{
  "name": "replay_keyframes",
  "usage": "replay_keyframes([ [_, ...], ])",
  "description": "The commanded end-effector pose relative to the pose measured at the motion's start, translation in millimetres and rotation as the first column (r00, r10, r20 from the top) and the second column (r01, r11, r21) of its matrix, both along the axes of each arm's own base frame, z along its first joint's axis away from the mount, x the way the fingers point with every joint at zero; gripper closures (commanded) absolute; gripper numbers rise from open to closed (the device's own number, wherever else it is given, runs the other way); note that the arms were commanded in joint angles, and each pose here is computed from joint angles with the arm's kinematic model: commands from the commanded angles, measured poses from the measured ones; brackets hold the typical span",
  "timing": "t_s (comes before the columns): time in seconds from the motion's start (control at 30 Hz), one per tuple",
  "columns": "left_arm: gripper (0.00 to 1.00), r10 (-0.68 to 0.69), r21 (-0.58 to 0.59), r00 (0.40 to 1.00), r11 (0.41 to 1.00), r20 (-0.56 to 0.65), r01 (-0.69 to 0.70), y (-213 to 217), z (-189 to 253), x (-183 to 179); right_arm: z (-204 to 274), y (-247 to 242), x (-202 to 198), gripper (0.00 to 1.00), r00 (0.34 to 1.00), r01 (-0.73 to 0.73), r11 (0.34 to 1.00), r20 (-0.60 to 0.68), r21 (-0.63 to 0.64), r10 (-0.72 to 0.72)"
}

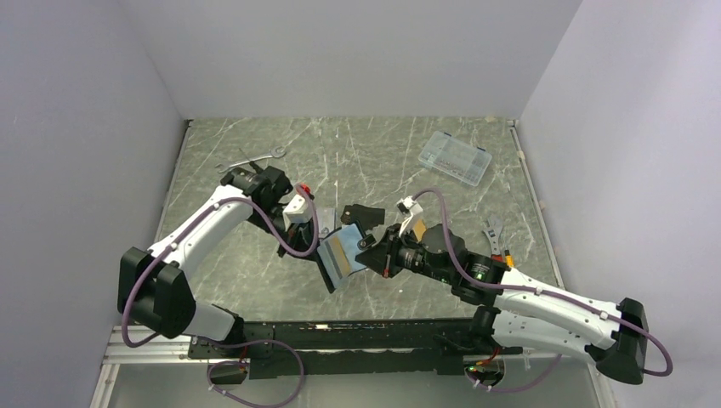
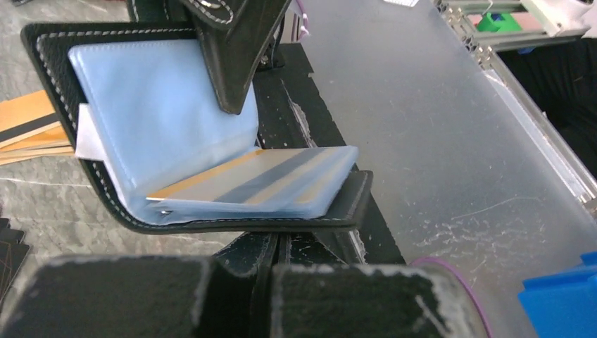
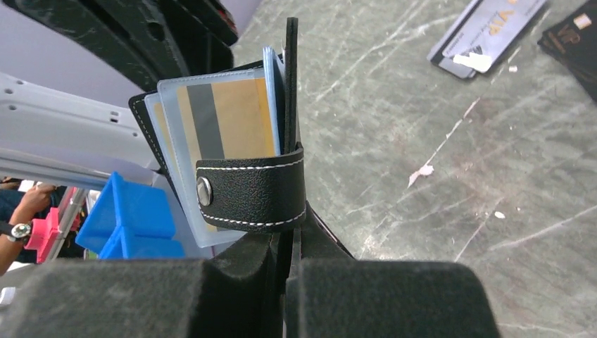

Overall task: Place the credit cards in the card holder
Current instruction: Close the card holder at the center of the board.

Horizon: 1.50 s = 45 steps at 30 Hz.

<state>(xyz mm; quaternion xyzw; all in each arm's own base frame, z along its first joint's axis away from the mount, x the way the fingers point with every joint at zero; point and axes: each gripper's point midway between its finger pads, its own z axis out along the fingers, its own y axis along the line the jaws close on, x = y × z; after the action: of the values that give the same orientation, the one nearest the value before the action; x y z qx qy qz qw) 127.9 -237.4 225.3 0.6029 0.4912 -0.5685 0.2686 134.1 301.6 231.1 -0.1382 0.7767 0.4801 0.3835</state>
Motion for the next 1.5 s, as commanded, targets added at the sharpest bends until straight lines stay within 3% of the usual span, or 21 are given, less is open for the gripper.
replay_keyframes([
  [0.0,1.00,0.004,0.028,1.000,1.000,0.028,-0.004,-6,-10,3,8,9,3,1.00,1.000,0.006,0.996,-0.016,0.087,-0.005],
  [0.37,1.00,0.024,0.209,0.996,0.977,0.082,-0.041,-40,-70,38,-52,14,-7,1.00,0.987,-0.067,0.996,-0.144,0.065,0.076],
  [0.53,1.00,0.035,0.362,0.993,0.929,0.113,-0.074,-50,-119,51,-90,0,0,1.00,0.967,-0.059,0.995,-0.242,0.087,0.078],
  [0.67,1.00,-0.007,0.486,0.993,0.873,0.114,-0.049,-59,-154,48,-126,-6,-1,0.94,0.947,-0.054,0.996,-0.313,0.066,0.072],
  [0.83,1.00,-0.072,0.552,0.996,0.833,0.061,0.026,-78,-171,40,-167,-3,-8,0.92,0.908,-0.087,0.996,-0.410,0.025,0.090],
  [0.93,1.00,-0.103,0.571,0.994,0.819,0.042,0.060,-86,-174,37,-186,-5,-12,0.80,0.886,-0.086,0.996,-0.457,0.003,0.078],
  [1.17,1.00,-0.101,0.603,0.993,0.796,0.056,0.047,-80,-181,37,-211,-31,-17,0.40,0.858,-0.013,0.996,-0.513,-0.092,-0.036],
  [1.33,1.00,-0.111,0.604,0.992,0.795,0.068,0.048,-82,-178,38,-230,-64,-16,0.31,0.838,0.080,0.954,-0.498,-0.290,-0.222],
  [1.47,1.00,-0.129,0.606,0.989,0.793,0.067,0.063,-87,-176,33,-238,-84,-15,0.35,0.830,0.164,0.898,-0.435,-0.409,-0.350],
])
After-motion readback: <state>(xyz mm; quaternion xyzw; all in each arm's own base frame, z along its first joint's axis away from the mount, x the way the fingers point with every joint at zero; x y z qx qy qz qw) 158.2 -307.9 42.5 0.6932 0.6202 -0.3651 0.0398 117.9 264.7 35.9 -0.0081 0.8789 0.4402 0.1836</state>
